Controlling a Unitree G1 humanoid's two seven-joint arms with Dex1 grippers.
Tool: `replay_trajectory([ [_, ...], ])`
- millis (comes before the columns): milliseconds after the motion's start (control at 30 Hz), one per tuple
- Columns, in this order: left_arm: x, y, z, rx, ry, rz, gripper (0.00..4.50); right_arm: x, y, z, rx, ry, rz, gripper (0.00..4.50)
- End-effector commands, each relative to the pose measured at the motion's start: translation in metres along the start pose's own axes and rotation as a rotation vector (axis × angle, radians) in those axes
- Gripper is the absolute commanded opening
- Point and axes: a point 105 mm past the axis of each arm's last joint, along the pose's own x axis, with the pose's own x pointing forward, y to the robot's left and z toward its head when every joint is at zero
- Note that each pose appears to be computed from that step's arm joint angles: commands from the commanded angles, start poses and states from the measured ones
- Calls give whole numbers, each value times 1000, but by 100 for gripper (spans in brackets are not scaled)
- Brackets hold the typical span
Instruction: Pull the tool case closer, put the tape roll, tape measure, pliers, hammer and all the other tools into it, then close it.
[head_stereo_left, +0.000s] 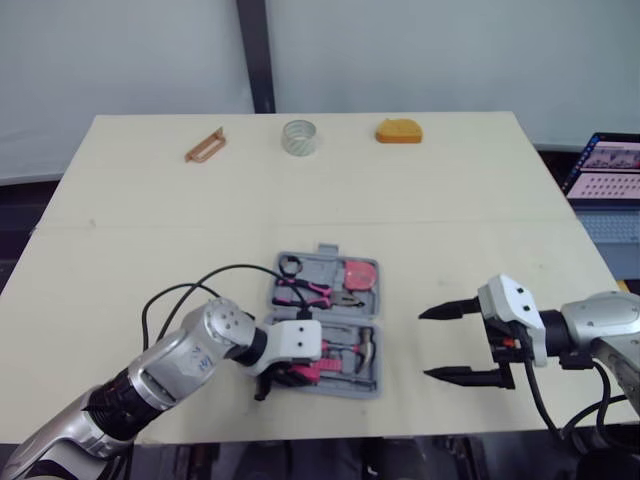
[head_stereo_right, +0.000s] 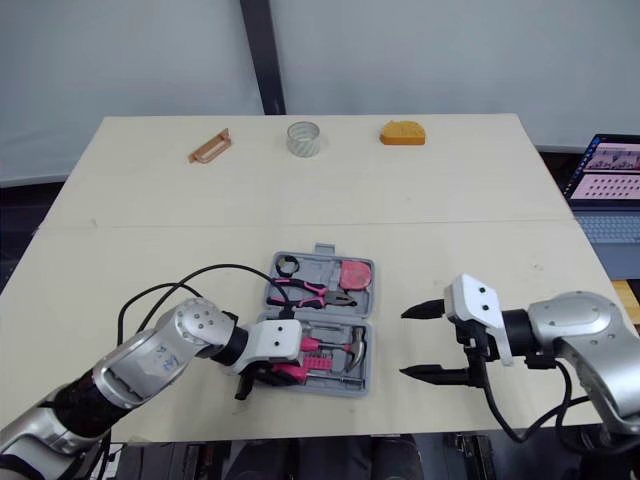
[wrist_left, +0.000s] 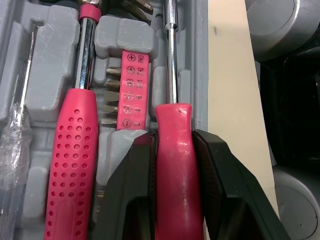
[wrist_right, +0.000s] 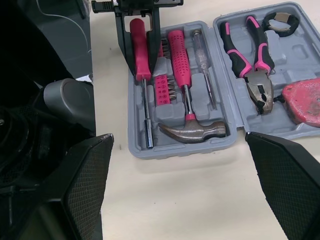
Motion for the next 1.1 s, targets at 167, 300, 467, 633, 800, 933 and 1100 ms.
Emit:
replay_trajectory([
  [167,0,-3,7,55,-1,0,65,1,3,5,-33,-5,5,450],
  [300,1,-4,7,62,-1,1,65,0,2,5,-34,-4,4,450],
  [467,1,-3,8,73,-4,5,167,1,2,4,-33,-5,5,450],
  [633,2,-4,10,87,-13,6,403,1,2,4,-31,-6,8,450],
  [800,-4,-3,18,81,-43,16,444,0,3,5,-25,-9,15,450],
  [933,-16,-3,27,47,-84,20,444,-1,3,5,-24,-10,17,450],
  [1100,-32,1,30,6,-231,21,444,-1,1,7,-25,-16,10,450],
])
